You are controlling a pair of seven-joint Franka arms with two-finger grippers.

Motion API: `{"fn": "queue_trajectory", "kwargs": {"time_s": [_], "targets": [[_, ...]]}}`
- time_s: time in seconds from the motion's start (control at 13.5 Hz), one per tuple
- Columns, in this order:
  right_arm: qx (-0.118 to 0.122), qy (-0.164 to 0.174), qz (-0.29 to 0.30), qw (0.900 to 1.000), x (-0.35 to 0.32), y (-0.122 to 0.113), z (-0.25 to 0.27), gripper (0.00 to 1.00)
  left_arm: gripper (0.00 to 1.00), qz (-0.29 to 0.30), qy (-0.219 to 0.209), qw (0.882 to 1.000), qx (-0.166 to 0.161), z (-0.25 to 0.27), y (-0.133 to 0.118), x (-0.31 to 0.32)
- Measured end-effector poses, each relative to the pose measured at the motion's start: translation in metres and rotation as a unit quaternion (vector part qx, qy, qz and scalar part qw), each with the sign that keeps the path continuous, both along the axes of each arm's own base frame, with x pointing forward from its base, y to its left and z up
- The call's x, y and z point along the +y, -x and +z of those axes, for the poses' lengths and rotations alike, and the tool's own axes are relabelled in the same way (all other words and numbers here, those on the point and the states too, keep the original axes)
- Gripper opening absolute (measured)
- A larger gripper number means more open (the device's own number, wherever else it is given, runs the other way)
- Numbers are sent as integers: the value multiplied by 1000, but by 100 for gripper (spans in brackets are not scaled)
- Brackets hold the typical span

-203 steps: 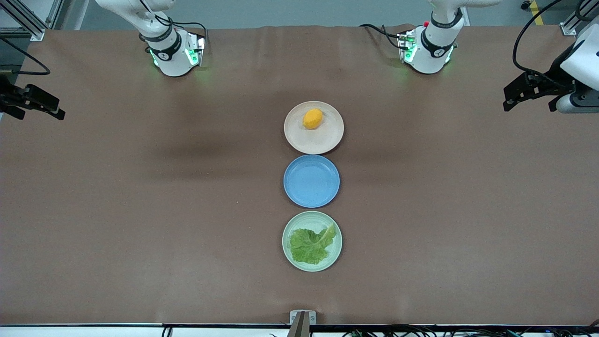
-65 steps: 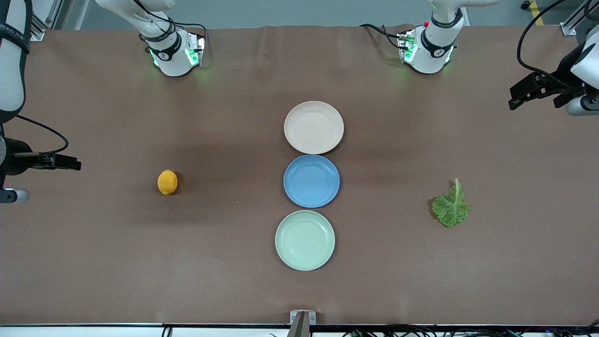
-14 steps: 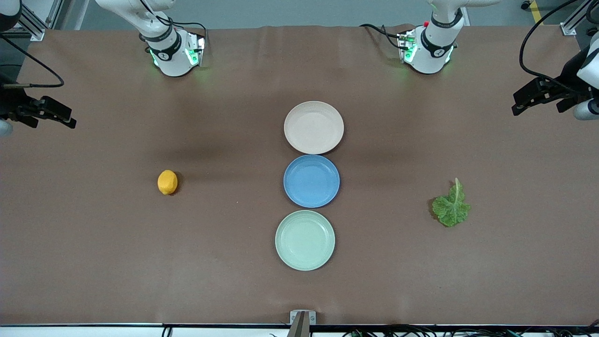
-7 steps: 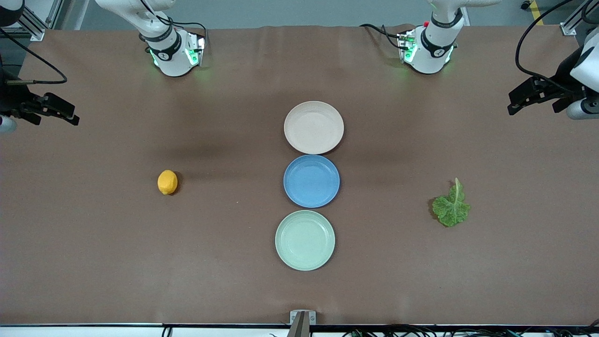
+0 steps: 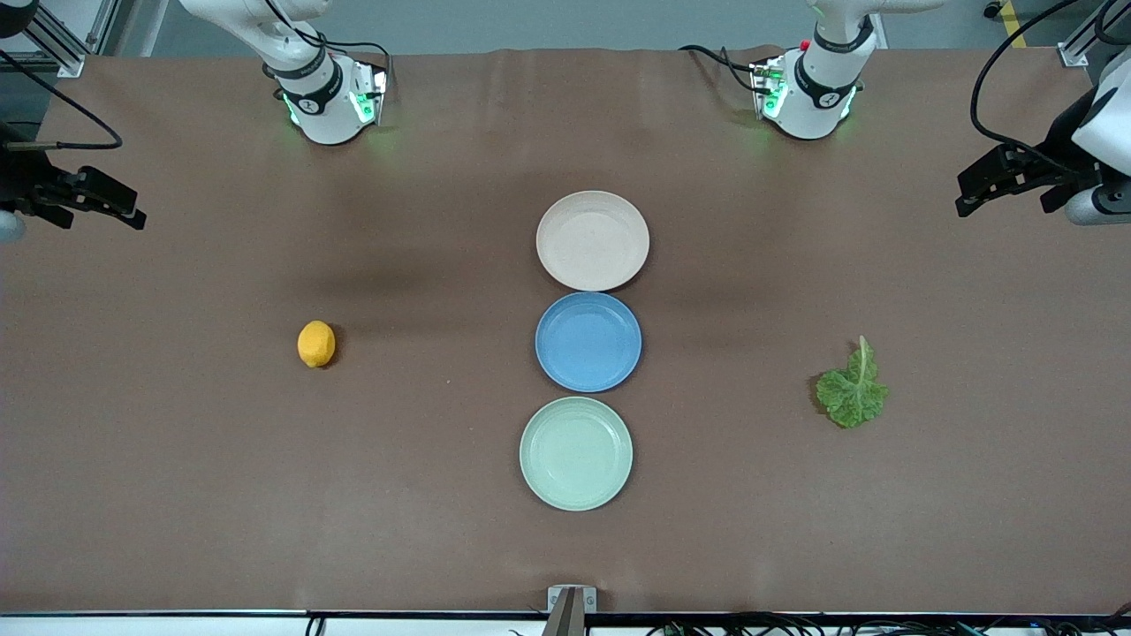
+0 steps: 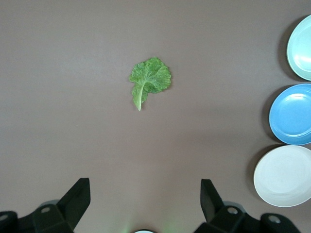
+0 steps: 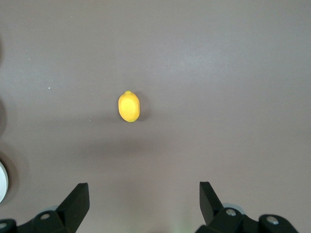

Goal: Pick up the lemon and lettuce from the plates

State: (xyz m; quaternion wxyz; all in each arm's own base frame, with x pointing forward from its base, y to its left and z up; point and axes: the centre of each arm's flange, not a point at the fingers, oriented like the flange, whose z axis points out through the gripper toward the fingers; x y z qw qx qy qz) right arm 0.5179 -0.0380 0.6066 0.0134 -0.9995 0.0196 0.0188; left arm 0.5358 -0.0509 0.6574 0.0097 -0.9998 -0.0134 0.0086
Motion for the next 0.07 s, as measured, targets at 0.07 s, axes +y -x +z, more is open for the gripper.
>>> {"fn": "queue_trajectory", "kwargs": {"time_s": [0.07], "targets": [[0, 0, 1, 1000, 1, 0, 0, 100, 100, 0, 0, 1000, 0, 0, 0, 0]]}}
